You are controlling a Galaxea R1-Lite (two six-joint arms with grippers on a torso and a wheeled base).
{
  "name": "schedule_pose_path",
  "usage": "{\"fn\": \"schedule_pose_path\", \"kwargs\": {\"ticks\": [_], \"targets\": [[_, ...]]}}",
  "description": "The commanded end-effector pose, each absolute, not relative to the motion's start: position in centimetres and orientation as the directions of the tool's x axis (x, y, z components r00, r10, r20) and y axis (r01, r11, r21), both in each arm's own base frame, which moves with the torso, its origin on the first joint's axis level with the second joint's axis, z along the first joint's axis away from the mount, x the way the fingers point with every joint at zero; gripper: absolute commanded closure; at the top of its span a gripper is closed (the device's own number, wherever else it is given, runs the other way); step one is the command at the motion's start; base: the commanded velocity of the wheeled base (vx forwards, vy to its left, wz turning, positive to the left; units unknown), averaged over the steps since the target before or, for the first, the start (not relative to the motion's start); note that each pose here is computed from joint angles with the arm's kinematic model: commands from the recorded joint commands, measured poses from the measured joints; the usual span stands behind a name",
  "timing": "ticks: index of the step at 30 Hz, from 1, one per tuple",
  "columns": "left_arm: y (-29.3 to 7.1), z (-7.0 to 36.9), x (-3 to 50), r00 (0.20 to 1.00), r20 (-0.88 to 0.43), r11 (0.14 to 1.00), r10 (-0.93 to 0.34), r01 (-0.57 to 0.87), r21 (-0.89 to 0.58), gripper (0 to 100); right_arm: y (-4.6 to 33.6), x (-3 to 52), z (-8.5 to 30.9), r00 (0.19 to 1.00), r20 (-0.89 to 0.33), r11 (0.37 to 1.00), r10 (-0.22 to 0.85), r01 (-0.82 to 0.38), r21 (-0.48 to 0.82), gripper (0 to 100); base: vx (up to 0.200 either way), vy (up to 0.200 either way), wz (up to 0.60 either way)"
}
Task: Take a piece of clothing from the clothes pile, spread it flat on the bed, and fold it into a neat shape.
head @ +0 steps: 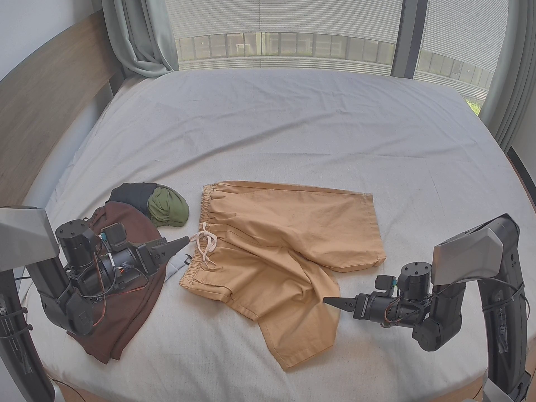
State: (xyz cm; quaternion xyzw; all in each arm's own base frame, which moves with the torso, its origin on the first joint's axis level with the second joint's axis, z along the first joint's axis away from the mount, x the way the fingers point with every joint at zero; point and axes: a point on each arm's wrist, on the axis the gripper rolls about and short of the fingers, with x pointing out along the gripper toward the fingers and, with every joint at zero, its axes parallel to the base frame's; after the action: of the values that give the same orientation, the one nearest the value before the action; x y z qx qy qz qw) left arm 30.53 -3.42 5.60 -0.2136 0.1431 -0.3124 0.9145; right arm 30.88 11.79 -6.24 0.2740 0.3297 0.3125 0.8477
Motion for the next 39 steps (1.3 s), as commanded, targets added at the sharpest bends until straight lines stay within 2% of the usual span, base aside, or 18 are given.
{"fn": "schedule_pose_path", "kwargs": {"ticks": [1,6,18,22,30,36,37,39], "targets": [[-3.4,5.5,30.5,0.763,-0.132,0.714,-0.632,0.508,-0.483,0,12.0,31.0,-6.3,0.585,-0.385,0.652,0.714,-0.354,0.671,100,0.0,0.0,0.0],[-3.4,5.5,30.6,0.763,-0.131,0.713,-0.632,0.507,-0.485,0,11.9,30.7,-5.5,0.589,-0.374,0.648,0.716,-0.364,0.669,100,0.0,0.0,0.0],[-3.4,5.1,30.6,0.761,-0.142,0.712,-0.634,0.502,-0.491,0,11.7,30.0,0.8,0.631,-0.248,0.609,0.735,-0.454,0.651,100,0.0,0.0,0.0],[-3.5,5.1,30.6,0.758,-0.143,0.711,-0.636,0.503,-0.492,0,11.8,30.1,0.6,0.63,-0.252,0.612,0.735,-0.457,0.645,100,0.0,0.0,0.0],[-3.5,4.8,30.6,0.758,-0.15,0.712,-0.635,0.498,-0.495,0,11.4,30.8,-2.4,0.634,-0.315,0.679,0.706,-0.478,0.558,100,0.0,0.0,0.0],[-3.5,4.6,30.7,0.757,-0.155,0.713,-0.635,0.496,-0.496,0,11.1,30.9,-3.3,0.639,-0.335,0.697,0.692,-0.472,0.54,100,0.0,0.0,0.0],[-3.5,4.6,30.7,0.757,-0.155,0.713,-0.635,0.496,-0.496,0,10.8,31.0,-3.3,0.645,-0.336,0.702,0.686,-0.466,0.538,0,0.0,0.0,0.0],[-3.5,4.5,30.7,0.758,-0.157,0.714,-0.633,0.494,-0.497,0,10.2,31.0,-3.3,0.655,-0.342,0.712,0.673,-0.451,0.537,0,0.0,0.0,0.0]]}}
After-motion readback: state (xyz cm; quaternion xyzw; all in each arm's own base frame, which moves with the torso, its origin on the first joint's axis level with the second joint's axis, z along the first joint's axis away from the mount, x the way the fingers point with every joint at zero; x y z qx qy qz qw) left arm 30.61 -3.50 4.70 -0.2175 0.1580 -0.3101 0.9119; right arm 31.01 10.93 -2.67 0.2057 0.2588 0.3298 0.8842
